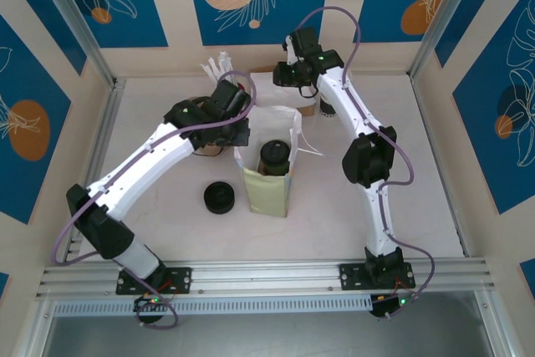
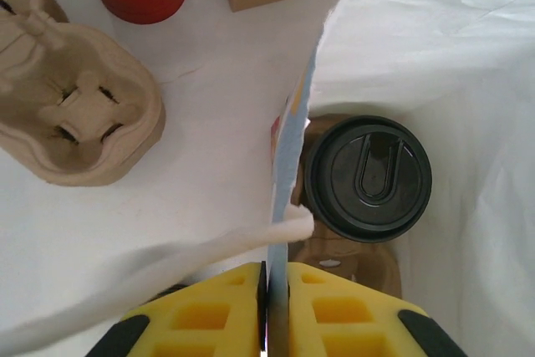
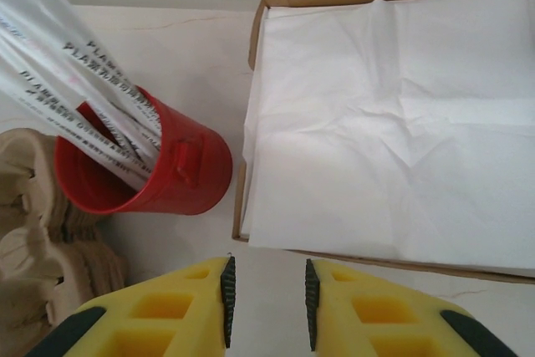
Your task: Pack the takeout coffee
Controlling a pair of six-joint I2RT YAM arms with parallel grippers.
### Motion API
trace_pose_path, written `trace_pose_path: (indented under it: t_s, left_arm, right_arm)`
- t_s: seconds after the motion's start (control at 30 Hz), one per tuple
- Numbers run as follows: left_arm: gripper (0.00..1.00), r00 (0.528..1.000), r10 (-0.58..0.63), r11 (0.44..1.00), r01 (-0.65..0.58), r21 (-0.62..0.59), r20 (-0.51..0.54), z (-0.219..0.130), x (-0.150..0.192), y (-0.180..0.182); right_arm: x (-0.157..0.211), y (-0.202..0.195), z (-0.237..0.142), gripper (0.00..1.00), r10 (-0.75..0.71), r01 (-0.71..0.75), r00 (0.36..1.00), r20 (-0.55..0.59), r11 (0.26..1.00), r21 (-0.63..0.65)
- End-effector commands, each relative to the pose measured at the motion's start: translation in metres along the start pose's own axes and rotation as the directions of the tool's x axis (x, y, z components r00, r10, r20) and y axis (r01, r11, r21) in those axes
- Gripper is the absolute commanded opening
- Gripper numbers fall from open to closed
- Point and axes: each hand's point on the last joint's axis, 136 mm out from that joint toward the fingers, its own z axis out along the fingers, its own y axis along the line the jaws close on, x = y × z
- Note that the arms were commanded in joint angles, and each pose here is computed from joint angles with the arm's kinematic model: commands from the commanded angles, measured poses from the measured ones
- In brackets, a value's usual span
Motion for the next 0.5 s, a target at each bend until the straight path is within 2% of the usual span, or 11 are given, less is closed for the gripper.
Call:
trace_pose_path:
  t_s: [0.0,0.2,0.3,0.47]
  left_arm:
    - [0.13,0.998,-0.055,0.998,0.055,-0.012,0.043,-0.015,0.002,0.007]
    - [0.10,0.993,-0.100,0.995,0.100,-0.006,0.063,-0.025,0.007,0.014]
    - [0.10,0.991,-0.114,0.993,0.116,-0.024,0.071,-0.027,0.012,0.022]
    - [0.12,0.991,-0.120,0.992,0.123,-0.033,0.063,-0.028,0.021,0.028]
  right_arm:
    - [-0.015,-0.006,0.002,0.34,0.024,-0.026,0.998,0.056,0.999,0.038]
    - [-0.015,-0.013,0.017,0.34,0.023,-0.027,0.998,0.062,0.997,0.066]
    - [-0.015,-0.021,0.024,0.30,0.041,-0.048,0.997,0.067,0.994,0.100]
    - [-0.007,-0.028,0.046,0.37,0.043,-0.048,0.998,0.047,0.991,0.121]
